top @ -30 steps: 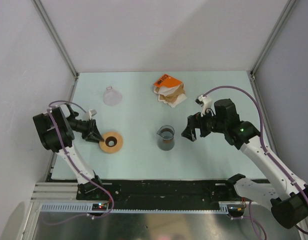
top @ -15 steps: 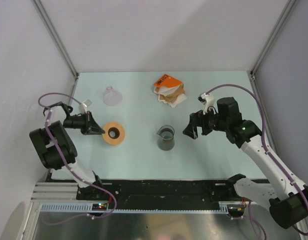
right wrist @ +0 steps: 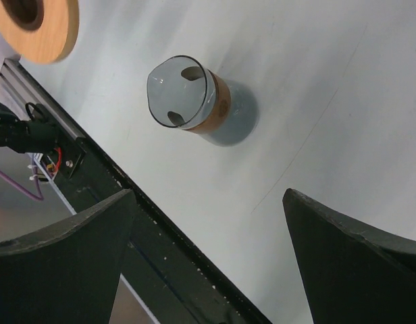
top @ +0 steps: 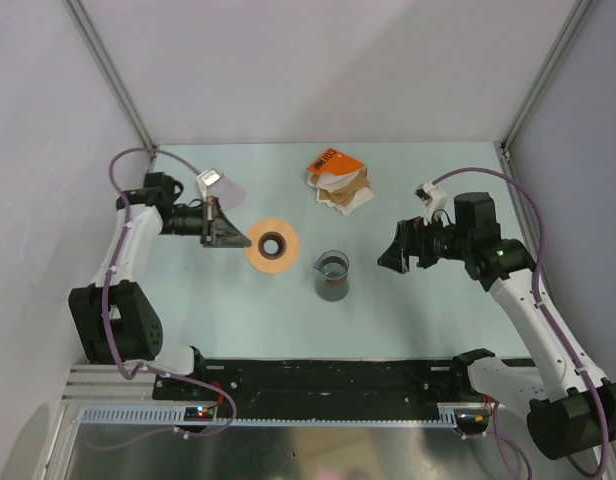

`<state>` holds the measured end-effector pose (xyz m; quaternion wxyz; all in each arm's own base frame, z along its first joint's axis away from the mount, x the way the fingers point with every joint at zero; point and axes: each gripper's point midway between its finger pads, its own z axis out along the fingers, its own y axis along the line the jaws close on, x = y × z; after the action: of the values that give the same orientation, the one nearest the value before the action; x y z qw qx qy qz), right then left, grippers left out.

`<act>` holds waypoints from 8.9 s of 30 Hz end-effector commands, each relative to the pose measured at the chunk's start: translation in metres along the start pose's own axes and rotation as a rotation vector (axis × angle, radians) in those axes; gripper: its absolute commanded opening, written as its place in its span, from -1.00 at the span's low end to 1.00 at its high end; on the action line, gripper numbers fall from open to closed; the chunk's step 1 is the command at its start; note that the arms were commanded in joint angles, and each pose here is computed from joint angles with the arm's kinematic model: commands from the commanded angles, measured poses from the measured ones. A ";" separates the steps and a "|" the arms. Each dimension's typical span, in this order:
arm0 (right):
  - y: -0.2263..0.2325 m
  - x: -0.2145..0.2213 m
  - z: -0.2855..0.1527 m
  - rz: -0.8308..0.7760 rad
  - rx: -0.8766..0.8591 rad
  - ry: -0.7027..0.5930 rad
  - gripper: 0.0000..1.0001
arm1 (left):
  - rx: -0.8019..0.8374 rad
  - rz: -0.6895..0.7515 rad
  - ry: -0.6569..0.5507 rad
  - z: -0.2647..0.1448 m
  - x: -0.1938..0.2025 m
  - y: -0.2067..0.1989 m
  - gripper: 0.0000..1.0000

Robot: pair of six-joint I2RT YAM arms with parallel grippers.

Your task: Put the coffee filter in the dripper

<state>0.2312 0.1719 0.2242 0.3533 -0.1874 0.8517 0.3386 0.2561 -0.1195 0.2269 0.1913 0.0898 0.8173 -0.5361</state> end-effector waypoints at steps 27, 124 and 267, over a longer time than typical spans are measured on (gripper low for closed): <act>0.002 0.010 -0.023 0.027 -0.006 -0.001 0.93 | 0.231 -0.131 0.086 0.103 -0.001 -0.105 -1.00; -0.001 0.020 -0.027 0.082 -0.016 -0.015 0.92 | -0.334 -0.090 0.050 0.104 0.039 0.047 -0.25; -0.007 0.028 0.075 0.320 -0.221 0.050 0.36 | -0.067 -0.039 0.245 0.188 0.033 -0.011 0.65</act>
<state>0.2494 0.2206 0.1536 0.2345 -0.0873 0.8430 0.4761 0.2521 -0.2947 0.1435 0.0547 0.1253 0.8603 -0.4911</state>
